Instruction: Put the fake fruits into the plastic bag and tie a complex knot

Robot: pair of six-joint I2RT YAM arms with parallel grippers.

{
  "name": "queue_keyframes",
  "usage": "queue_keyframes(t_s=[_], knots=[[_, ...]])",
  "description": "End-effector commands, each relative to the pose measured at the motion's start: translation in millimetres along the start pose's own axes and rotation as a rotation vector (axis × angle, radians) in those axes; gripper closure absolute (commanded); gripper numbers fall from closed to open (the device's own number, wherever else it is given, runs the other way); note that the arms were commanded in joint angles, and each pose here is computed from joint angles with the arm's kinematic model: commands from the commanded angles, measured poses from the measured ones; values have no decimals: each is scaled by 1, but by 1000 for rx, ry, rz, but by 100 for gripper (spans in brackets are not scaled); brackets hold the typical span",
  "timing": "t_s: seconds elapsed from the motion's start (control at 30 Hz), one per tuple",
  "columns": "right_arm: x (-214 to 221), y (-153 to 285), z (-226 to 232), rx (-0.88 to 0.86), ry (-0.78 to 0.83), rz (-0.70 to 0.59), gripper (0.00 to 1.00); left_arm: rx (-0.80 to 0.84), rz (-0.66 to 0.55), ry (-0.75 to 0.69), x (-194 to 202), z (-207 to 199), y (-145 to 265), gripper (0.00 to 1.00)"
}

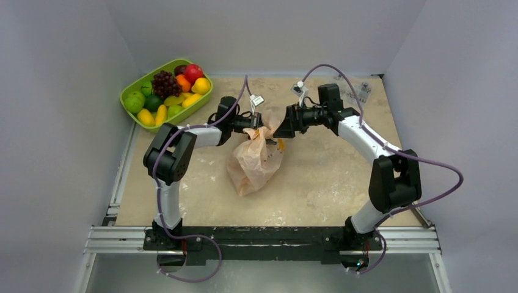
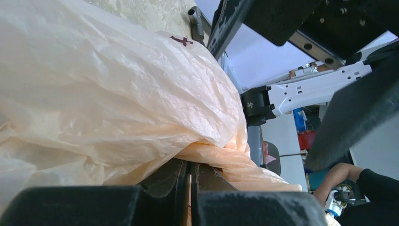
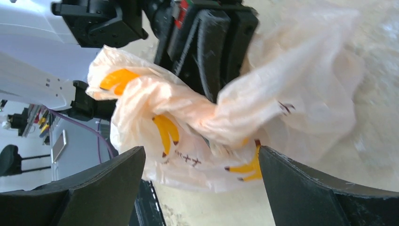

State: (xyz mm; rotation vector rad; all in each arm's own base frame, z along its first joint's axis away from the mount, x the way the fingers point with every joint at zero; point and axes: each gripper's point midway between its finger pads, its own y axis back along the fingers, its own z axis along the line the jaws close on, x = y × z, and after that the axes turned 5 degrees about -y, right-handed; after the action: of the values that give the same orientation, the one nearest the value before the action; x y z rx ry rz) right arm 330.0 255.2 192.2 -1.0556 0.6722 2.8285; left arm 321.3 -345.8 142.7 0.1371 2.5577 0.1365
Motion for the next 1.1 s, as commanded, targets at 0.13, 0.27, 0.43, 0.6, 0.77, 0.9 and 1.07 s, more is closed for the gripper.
queue_keyframes(t_s=[0.13, 0.27, 0.43, 0.6, 0.77, 0.9, 1.07], knots=[[15, 39, -5, 85, -12, 25, 43, 32, -12, -65, -12, -8, -3, 100], [20, 35, -6, 67, -24, 4, 68, 34, -12, -70, -12, -9, -4, 100], [11, 16, -10, 38, -41, -21, 67, 42, -5, -82, -12, -16, -6, 100], [7, -2, -12, 29, -15, -19, 65, 41, -5, -85, -13, -18, -7, 100], [10, -13, -16, 43, 35, 5, 60, 41, -3, -89, -13, -20, -7, 100], [6, -15, -19, 73, 114, 11, 58, 44, -1, -92, -13, -21, -7, 100], [3, -17, -18, 81, 149, 11, 76, 44, 3, -93, -13, -22, -8, 100]])
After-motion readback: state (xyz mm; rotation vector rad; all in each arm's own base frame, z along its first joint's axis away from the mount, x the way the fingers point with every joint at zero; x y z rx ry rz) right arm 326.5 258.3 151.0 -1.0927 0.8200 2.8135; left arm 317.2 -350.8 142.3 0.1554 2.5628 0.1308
